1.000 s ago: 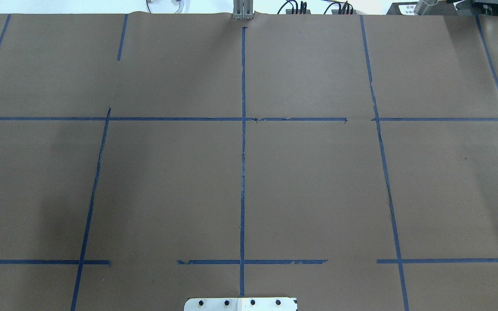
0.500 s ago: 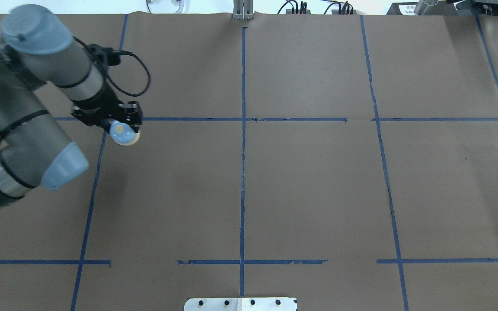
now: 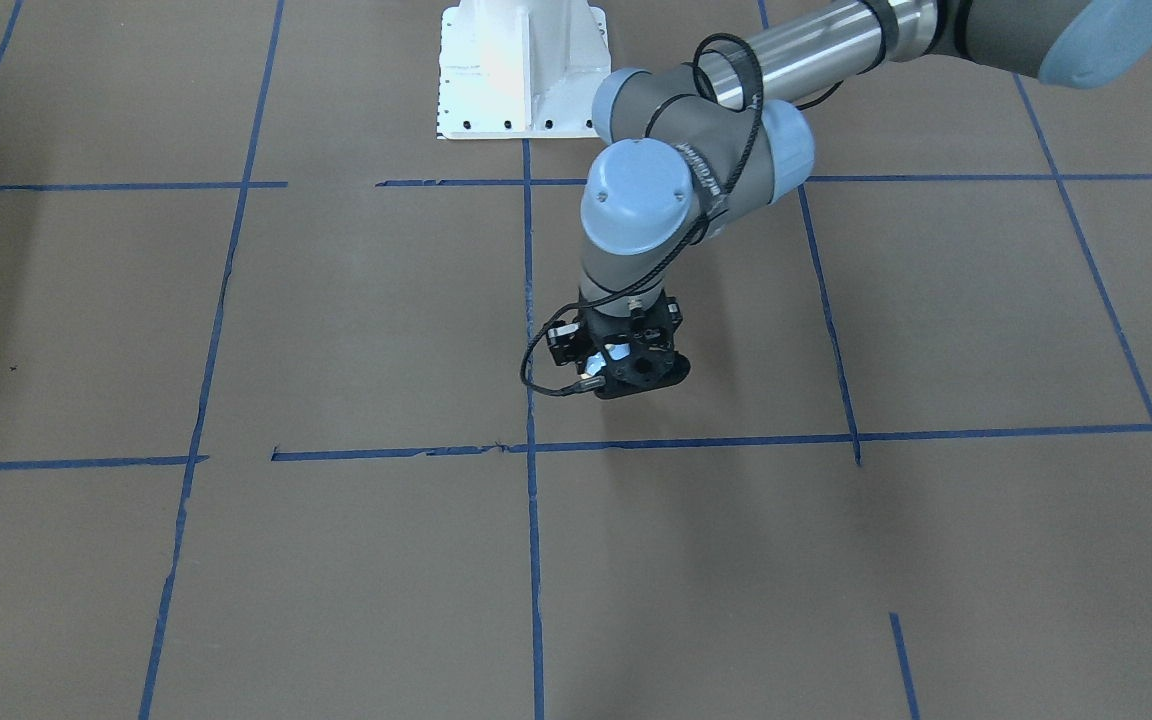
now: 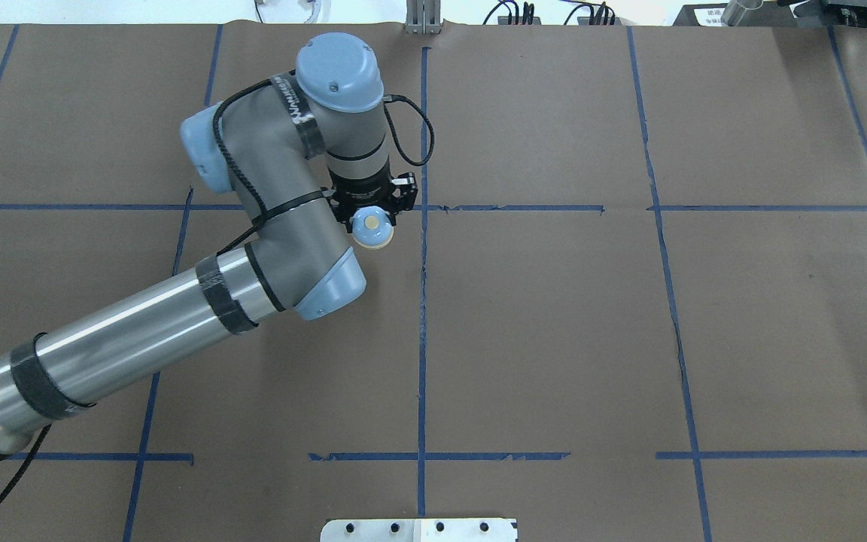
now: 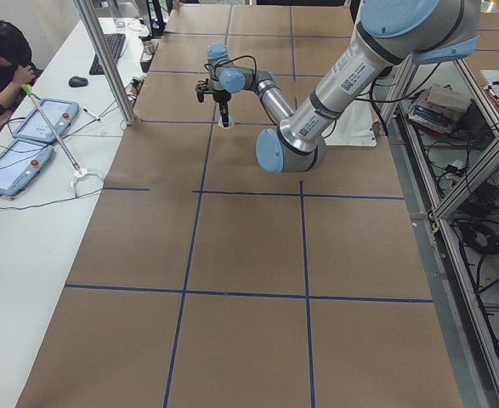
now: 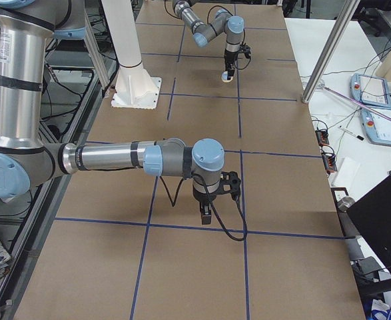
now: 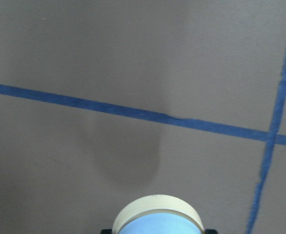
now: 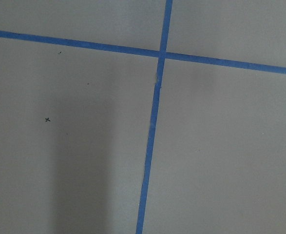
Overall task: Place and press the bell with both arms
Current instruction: 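Carry the bell with the left gripper toward the table's center grid crossing, then lower the bell onto the table and open the left gripper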
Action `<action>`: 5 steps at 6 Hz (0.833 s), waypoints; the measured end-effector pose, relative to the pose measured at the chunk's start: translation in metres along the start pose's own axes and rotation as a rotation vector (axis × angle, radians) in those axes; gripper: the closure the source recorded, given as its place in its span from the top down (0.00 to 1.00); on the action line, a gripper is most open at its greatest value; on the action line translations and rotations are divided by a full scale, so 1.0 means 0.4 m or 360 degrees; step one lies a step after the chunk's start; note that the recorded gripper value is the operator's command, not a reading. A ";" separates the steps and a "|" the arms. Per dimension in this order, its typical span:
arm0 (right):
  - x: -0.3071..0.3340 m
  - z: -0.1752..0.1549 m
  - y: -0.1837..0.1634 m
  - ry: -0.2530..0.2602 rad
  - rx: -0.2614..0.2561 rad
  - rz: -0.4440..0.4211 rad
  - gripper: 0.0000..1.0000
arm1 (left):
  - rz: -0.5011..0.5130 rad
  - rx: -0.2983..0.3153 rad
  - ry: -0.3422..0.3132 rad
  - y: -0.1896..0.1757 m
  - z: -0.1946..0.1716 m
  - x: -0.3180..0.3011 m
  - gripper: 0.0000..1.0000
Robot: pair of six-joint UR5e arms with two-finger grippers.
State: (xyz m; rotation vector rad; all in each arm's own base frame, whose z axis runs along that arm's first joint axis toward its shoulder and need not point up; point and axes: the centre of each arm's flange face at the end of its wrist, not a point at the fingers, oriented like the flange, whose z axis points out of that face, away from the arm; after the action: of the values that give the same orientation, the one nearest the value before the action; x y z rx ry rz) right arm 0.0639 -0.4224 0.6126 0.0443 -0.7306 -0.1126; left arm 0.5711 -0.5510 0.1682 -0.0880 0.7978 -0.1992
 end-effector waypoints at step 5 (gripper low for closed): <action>0.000 0.000 0.000 0.0000 0.0000 0.0005 1.00 | 0.0071 0.0063 0.0049 0.018 0.111 0.132 1.00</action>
State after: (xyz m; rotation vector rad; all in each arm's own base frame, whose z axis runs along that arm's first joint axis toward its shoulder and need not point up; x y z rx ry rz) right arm 0.0639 -0.4225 0.6126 0.0430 -0.7307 -0.1094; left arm 0.6399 -0.5549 0.1609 -0.0296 0.8256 -0.1746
